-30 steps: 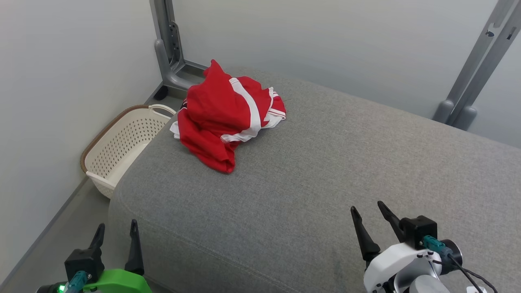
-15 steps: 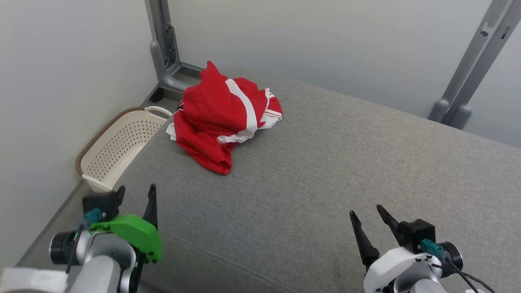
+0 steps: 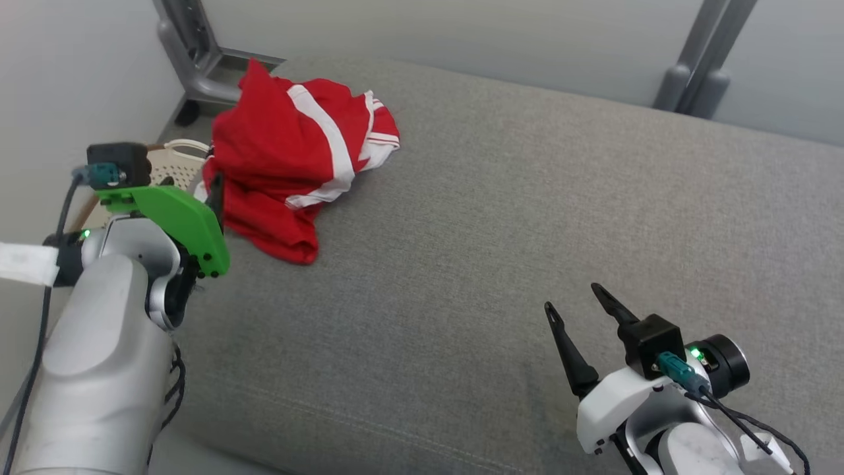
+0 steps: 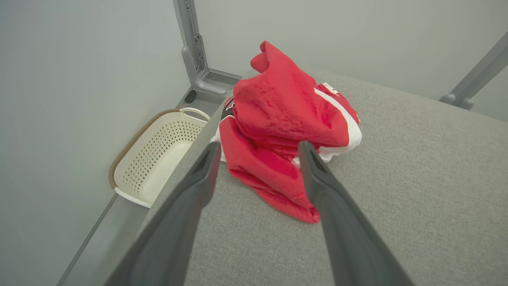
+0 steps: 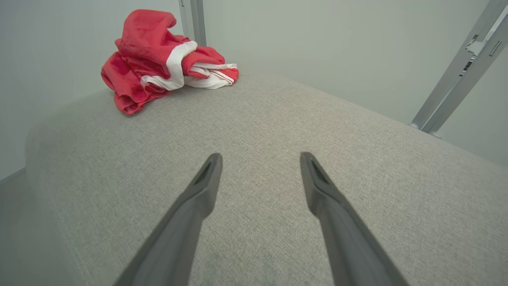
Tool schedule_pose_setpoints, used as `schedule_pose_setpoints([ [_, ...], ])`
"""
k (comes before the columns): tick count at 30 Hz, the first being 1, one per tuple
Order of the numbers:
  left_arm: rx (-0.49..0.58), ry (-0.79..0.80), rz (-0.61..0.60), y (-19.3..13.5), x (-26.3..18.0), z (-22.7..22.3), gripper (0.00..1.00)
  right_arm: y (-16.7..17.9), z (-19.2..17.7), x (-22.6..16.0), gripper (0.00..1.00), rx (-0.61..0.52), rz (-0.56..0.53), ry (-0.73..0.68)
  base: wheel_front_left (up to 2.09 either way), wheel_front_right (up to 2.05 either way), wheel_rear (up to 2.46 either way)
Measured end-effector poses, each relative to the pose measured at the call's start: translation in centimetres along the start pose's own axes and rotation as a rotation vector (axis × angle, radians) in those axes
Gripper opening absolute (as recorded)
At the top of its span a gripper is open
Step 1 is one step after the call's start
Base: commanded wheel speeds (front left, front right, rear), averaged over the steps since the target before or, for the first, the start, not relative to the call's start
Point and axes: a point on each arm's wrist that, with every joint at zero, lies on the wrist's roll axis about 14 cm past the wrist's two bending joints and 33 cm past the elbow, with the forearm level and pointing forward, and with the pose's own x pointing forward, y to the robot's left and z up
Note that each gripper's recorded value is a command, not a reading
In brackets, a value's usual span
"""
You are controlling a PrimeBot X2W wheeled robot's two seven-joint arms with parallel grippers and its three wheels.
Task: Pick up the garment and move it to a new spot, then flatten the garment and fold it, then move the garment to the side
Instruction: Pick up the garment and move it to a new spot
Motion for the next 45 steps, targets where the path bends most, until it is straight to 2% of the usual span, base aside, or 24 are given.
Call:
schedule_pose_setpoints([
  [3, 0.059, 0.071, -0.018, -1.1, 2.5, -0.6, 1.0, -1.1, -1.4, -0.4, 1.0, 0.013, -0.029, 0.044, 0.0, 0.0, 0.0],
  [9, 0.089, 0.174, -0.025, -3.1, 6.5, -2.6, 1.0, -2.8, -4.5, -1.2, 1.0, 0.051, -0.079, 0.128, 0.0, 0.0, 0.0],
  [15, 0.096, 0.218, 0.034, -3.0, 9.1, -4.4, 1.0, -3.5, -6.6, -1.7, 1.0, 0.089, -0.1, 0.177, 0.0, 0.0, 0.0],
  [24, 0.107, 0.224, 0.097, -2.1, 10.6, -5.3, 1.0, -3.9, -7.7, -2.8, 1.0, 0.105, -0.127, 0.213, 0.0, 0.0, 0.0],
  [25, 0.11, 0.212, 0.105, -2.0, 10.8, -5.0, 0.89, -4.0, -7.7, -2.9, 1.0, 0.106, -0.13, 0.215, 0.0, 0.0, 0.0],
  [26, 0.111, 0.203, 0.112, -1.8, 11.0, -4.7, 0.46, -4.1, -7.8, -3.0, 1.0, 0.106, -0.134, 0.217, 0.0, 0.0, 0.0],
  [27, 0.114, 0.2, 0.115, -1.7, 11.2, -4.5, 0.29, -4.2, -7.9, -3.0, 1.0, 0.107, -0.137, 0.22, 0.0, 0.0, 0.0],
  [28, 0.117, 0.205, 0.119, -1.6, 11.4, -4.6, 0.0, -4.3, -8.0, -3.1, 1.0, 0.107, -0.14, 0.222, 0.0, 0.0, 0.0],
  [38, 0.137, 0.23, 0.115, -1.7, 12.5, -5.8, 0.0, -5.5, -8.9, -3.3, 1.0, 0.114, -0.174, 0.245, 0.0, 0.0, 0.0],
  [45, 0.137, 0.125, 0.094, -2.2, 11.9, -3.0, 0.0, -5.4, -8.0, -3.2, 1.0, 0.123, -0.173, 0.208, 0.0, 0.0, 0.0],
])
